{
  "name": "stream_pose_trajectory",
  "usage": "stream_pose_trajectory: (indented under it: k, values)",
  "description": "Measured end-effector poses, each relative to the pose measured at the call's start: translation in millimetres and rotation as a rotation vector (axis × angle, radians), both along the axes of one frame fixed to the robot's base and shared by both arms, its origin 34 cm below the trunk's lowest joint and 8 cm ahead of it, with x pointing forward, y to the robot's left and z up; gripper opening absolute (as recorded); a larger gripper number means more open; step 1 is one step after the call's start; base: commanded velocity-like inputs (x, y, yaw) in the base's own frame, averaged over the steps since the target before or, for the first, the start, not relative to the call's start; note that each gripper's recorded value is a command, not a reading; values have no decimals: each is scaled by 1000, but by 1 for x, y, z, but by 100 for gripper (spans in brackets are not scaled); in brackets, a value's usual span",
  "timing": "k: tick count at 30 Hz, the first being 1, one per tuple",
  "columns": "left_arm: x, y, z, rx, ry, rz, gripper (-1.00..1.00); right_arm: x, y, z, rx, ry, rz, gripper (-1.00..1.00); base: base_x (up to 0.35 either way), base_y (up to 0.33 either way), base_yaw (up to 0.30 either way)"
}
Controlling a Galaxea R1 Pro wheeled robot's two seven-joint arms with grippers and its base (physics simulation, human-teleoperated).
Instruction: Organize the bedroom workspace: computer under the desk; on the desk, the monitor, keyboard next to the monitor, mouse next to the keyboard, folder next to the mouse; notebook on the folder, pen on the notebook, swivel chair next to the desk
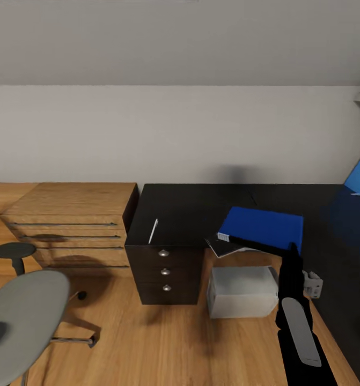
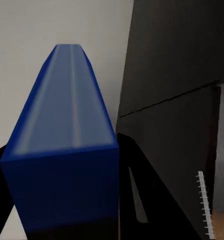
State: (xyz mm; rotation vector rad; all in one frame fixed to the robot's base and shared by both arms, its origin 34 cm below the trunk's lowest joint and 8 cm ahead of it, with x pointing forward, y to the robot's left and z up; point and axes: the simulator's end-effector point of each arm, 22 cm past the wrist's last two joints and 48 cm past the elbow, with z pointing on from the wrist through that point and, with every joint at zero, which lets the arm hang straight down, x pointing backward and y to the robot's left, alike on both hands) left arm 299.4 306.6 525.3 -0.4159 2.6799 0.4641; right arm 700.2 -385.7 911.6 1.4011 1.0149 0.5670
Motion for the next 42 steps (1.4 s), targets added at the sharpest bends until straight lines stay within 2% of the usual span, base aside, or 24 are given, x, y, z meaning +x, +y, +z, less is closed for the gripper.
stream_pose_trajectory:
  k: [2, 3, 19, 26, 42]
  values:
    - [-1, -2, -1, -4, 3, 0, 100, -3, -4, -1, -2, 0, -25, -100, 0, 0, -194]
    - [-2, -4, -1, -6, 5, 0, 100, -7, -10, -1, -4, -5, -59, -100, 0, 0, -201]
    - [-7, -4, -4, -6, 21, 0, 100, -7, -11, -10, -2, 8, -66, -100, 4, 0, -202]
    - [-9, -5, -4, -7, 26, 0, 100, -7, -11, -18, 101, -21, -76, -100, 256, 0, -126]
    - [-6, -5, -3, -7, 19, 0, 100, -7, -10, -12, 112, -38, -76, -100, 34, 0, -4]
